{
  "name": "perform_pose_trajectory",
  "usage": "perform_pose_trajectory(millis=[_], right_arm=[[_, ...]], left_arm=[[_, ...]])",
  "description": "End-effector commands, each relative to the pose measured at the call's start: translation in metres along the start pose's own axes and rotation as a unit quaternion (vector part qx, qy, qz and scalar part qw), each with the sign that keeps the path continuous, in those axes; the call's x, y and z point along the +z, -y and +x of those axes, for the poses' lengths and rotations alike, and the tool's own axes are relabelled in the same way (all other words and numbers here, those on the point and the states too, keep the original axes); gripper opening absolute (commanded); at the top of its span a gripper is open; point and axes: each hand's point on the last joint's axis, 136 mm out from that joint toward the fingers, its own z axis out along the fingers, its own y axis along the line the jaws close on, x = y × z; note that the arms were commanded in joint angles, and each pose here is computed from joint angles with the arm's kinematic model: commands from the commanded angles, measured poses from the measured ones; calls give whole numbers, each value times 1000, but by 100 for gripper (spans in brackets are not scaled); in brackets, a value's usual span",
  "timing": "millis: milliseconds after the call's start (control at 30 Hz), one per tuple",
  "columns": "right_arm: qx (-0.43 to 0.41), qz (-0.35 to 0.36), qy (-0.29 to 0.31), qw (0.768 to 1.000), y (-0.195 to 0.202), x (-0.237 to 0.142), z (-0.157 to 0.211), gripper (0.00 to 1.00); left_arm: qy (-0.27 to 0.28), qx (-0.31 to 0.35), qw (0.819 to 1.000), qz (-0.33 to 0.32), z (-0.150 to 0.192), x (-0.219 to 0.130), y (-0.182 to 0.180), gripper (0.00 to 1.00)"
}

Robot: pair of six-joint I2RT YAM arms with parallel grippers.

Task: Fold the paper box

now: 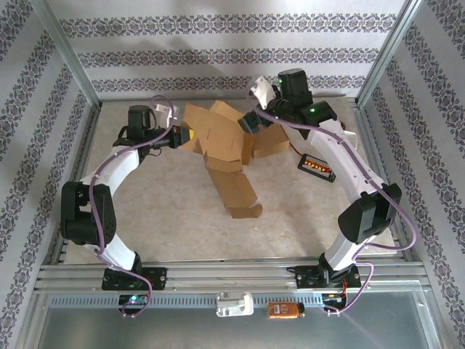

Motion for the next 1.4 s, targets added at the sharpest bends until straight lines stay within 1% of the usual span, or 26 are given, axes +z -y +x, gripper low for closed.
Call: perform_pose_trajectory(millis=[0,33,100,167,300,367,467,533,567,600,633,667,700,733,767,833,867,933,1033,1133,1200,1233,1300,1367], right_arm=[[-192,-59,8,980,-13,12,16,96],[-190,-78,14,978,-11,13,19,95],[-172,-116,50,977,-8,13,17,92],[-169,-140,72,973,-8,15,19,89],[-167,-173,85,967,-17,25,21,75],[-171,-167,91,967,-17,36,20,70],[-173,-143,81,971,-9,50,20,68],[-178,-132,83,972,-5,52,18,67],[-183,-124,87,971,-3,52,17,64],[-188,-119,90,971,-2,51,17,59],[-193,-115,92,970,-1,51,16,50],[-195,-107,88,971,2,53,17,38],[-196,-96,79,973,6,54,19,21],[-196,-88,73,974,9,55,20,17],[-196,-78,67,975,12,54,20,16],[-193,-62,63,977,15,51,18,8],[-189,-53,61,979,13,47,13,1],[-188,-33,49,980,2,40,1,0],[-211,6,16,977,-22,26,-11,0],[-255,64,-7,965,-37,12,-20,0],[-297,121,-41,946,-36,4,-24,0],[-317,141,-57,936,-35,1,-24,0],[-363,187,-105,907,-29,-2,-19,0],[-391,224,-147,880,-25,-3,-13,0]], left_arm=[[26,101,993,49,-16,-11,42,0],[27,106,993,50,-14,-14,46,0],[31,123,991,45,-15,-21,51,0],[35,134,989,51,-17,-25,58,0],[38,138,988,59,-20,-28,63,0],[38,140,987,66,-20,-28,66,0],[32,141,988,62,-18,-28,64,0],[27,141,988,59,-15,-28,63,0],[26,141,988,58,-14,-28,63,0],[25,141,988,58,-14,-28,63,0],[27,143,988,56,-15,-28,62,0],[28,143,988,52,-15,-28,61,0],[28,143,988,46,-16,-28,59,0],[30,145,988,43,-17,-29,59,0],[30,145,988,35,-18,-29,57,0],[35,146,989,4,-21,-32,49,0],[37,146,988,-16,-22,-34,44,3],[45,148,987,-47,-22,-38,38,18],[68,154,984,-57,-17,-50,46,28],[104,158,979,-74,-16,-68,58,46],[131,143,974,-116,-16,-83,58,58],[140,132,972,-132,-15,-90,58,62],[155,105,970,-156,-10,-103,59,67],[158,88,968,-177,-1,-113,58,69]])
